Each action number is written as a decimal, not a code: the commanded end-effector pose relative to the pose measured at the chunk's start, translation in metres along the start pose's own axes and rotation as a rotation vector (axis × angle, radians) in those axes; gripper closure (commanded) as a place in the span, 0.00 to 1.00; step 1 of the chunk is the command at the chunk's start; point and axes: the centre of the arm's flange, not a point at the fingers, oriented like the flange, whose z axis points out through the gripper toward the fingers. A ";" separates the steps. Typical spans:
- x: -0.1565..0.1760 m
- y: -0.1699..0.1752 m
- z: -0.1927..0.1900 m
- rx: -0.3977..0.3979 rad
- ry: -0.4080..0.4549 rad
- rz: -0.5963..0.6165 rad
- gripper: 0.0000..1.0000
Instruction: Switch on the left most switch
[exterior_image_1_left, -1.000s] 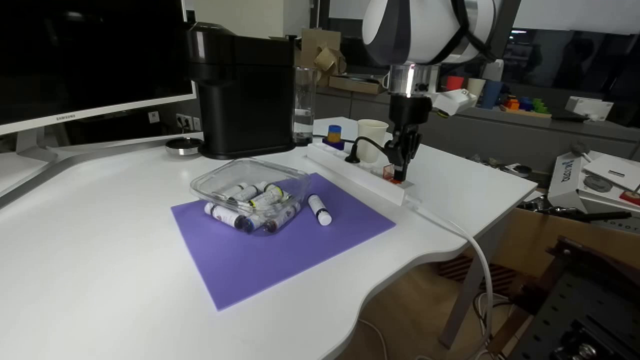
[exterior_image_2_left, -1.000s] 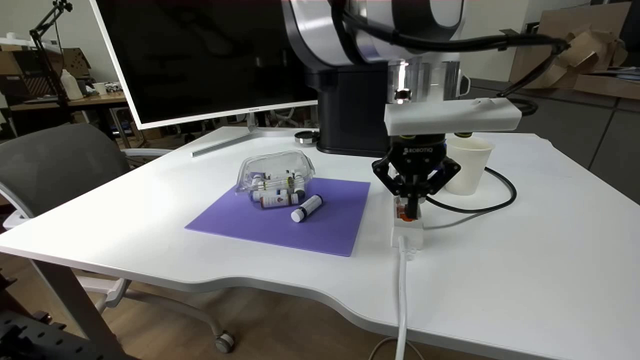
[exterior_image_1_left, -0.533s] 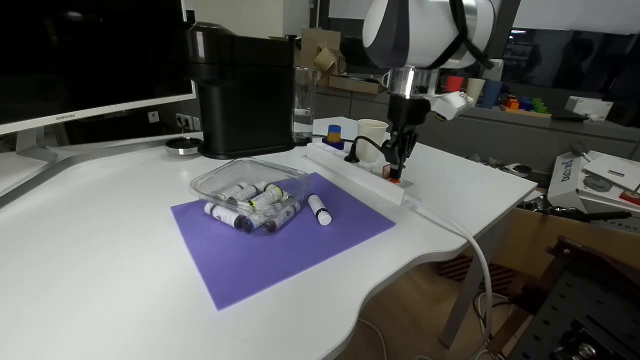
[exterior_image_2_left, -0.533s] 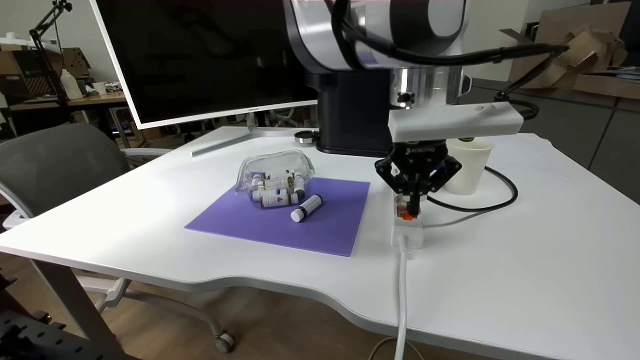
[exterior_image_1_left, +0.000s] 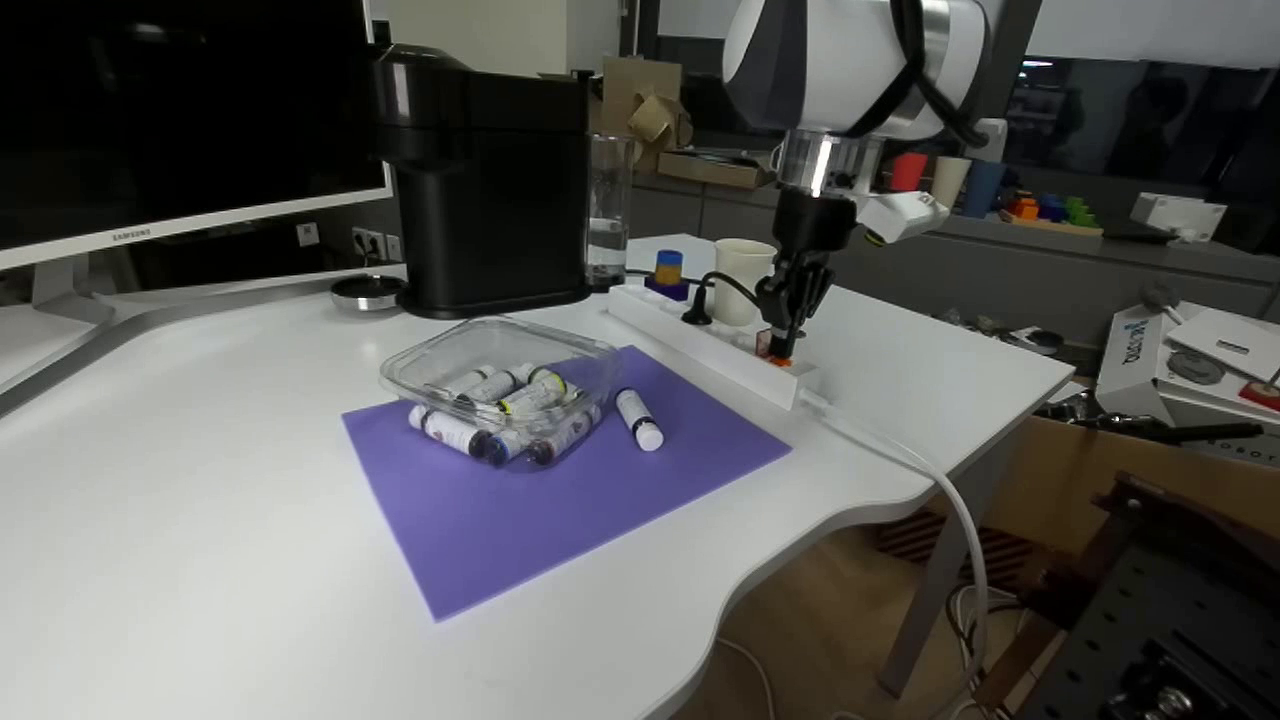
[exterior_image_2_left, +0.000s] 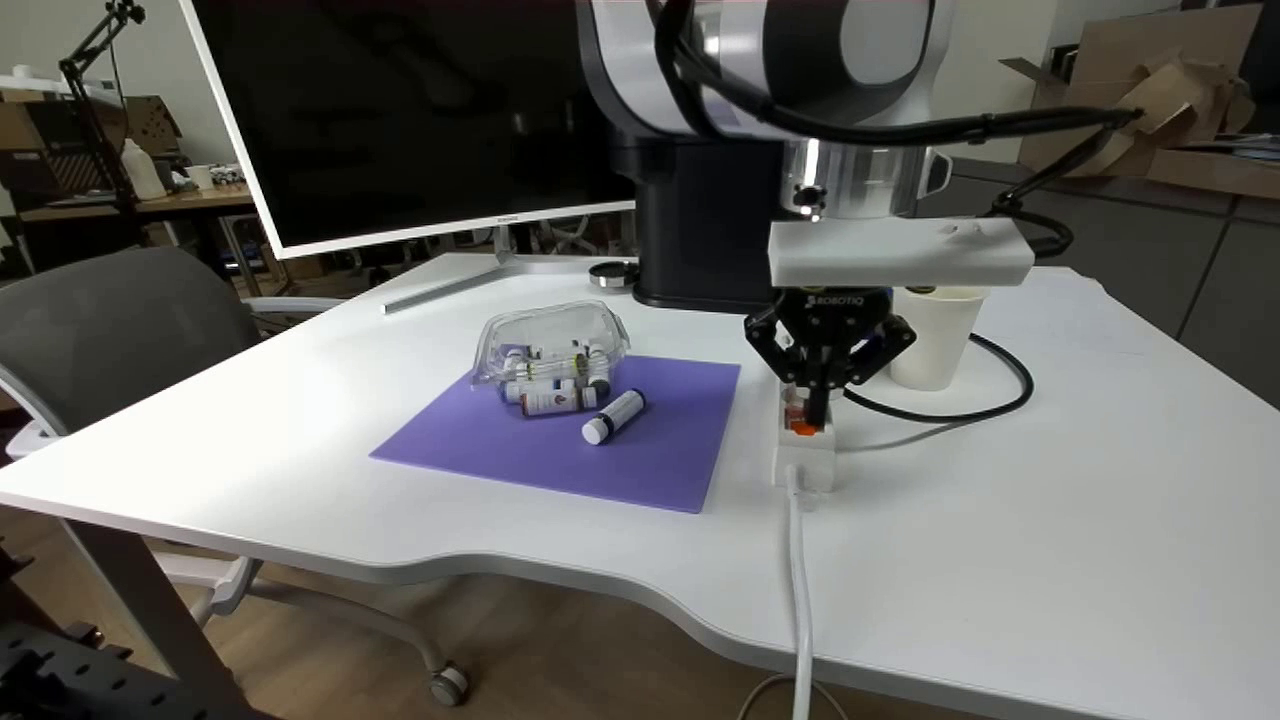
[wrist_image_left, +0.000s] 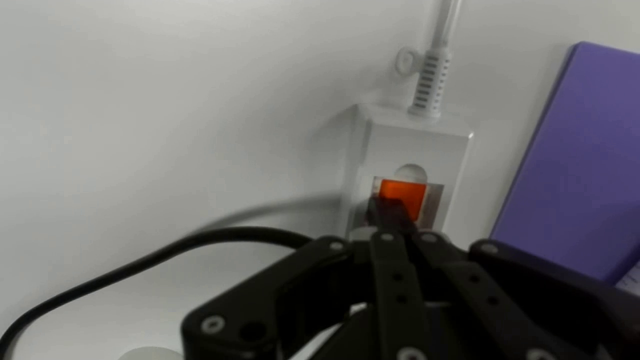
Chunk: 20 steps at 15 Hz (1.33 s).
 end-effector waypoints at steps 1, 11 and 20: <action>0.001 0.002 0.010 0.026 -0.003 0.062 1.00; -0.011 0.023 0.037 0.106 -0.071 0.209 1.00; -0.001 -0.002 -0.013 0.098 -0.044 0.148 1.00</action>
